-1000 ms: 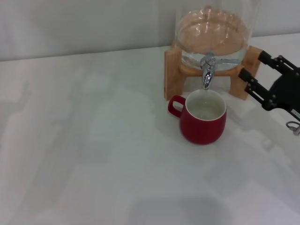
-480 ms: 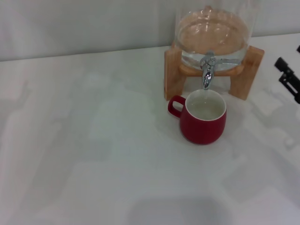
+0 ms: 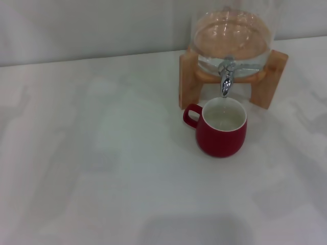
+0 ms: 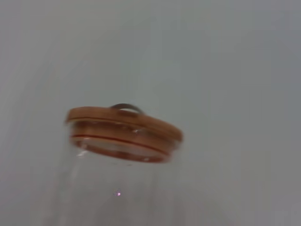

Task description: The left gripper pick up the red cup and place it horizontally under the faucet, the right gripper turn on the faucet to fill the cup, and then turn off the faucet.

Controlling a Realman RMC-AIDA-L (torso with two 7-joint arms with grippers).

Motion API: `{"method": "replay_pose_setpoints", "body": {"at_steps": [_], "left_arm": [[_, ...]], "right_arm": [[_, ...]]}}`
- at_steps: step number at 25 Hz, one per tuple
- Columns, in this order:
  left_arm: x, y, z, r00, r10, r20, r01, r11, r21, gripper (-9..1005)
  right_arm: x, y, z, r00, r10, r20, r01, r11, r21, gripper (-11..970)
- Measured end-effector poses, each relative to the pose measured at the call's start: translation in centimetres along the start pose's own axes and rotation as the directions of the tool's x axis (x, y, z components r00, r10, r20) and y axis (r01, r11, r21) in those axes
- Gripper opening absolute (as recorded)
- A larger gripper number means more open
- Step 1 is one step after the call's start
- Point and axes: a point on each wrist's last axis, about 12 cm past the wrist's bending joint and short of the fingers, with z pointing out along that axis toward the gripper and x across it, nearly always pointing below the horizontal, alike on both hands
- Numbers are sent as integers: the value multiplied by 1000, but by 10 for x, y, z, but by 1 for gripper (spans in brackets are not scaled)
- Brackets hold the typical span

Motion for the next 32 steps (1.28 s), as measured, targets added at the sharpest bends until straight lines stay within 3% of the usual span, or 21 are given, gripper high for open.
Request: {"method": "replay_pose_setpoints", "body": {"at_steps": [10, 32], "left_arm": [[1, -1, 15, 1000, 4, 17, -4, 1000, -3, 863], [4, -5, 22, 998, 22, 52, -22, 1000, 5, 863]], "right_arm": [[-1, -13, -3, 1000, -18, 18, 16, 992, 125, 598], [1, -15, -2, 1000, -28, 13, 25, 986, 167, 598]]}}
